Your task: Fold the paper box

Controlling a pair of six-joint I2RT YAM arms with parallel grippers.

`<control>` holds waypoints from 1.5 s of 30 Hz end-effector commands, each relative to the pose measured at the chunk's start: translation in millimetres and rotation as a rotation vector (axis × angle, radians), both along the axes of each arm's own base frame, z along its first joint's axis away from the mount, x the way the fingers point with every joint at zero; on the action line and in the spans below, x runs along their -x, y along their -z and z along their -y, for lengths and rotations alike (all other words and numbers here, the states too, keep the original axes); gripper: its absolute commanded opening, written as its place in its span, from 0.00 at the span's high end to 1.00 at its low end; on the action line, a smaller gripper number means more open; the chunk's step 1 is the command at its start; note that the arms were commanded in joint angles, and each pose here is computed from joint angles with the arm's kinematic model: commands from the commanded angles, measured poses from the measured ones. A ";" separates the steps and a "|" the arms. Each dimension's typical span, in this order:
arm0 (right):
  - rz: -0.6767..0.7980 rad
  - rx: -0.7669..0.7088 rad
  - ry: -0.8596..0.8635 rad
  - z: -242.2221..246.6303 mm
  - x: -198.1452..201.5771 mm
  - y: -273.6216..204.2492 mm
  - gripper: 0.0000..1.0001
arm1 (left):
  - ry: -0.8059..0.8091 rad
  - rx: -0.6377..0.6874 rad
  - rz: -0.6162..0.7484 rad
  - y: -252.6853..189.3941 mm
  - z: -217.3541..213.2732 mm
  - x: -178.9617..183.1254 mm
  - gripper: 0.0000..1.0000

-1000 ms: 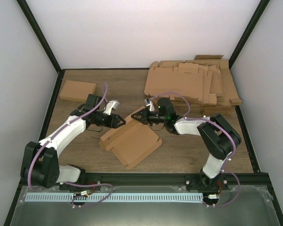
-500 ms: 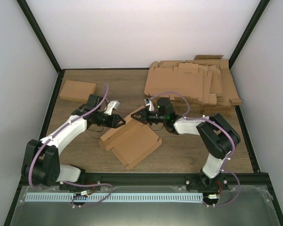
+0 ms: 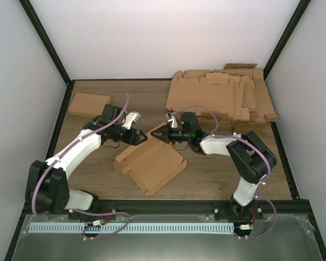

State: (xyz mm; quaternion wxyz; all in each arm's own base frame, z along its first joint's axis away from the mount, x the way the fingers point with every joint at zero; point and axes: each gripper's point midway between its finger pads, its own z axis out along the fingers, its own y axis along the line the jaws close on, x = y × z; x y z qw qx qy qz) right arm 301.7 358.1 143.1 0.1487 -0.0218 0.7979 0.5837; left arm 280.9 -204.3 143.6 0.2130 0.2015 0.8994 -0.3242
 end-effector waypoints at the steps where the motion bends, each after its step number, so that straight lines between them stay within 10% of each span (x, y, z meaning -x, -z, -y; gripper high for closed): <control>1: 0.002 0.055 0.008 0.1 -1.3 10.6 0.96 | 0.057 -0.036 0.035 -5.8 8.3 -10.0 0.38; 45: 0.063 0.130 0.101 31.0 -12.2 5.3 0.77 | 0.133 -0.274 0.108 20.6 22.8 -4.2 0.67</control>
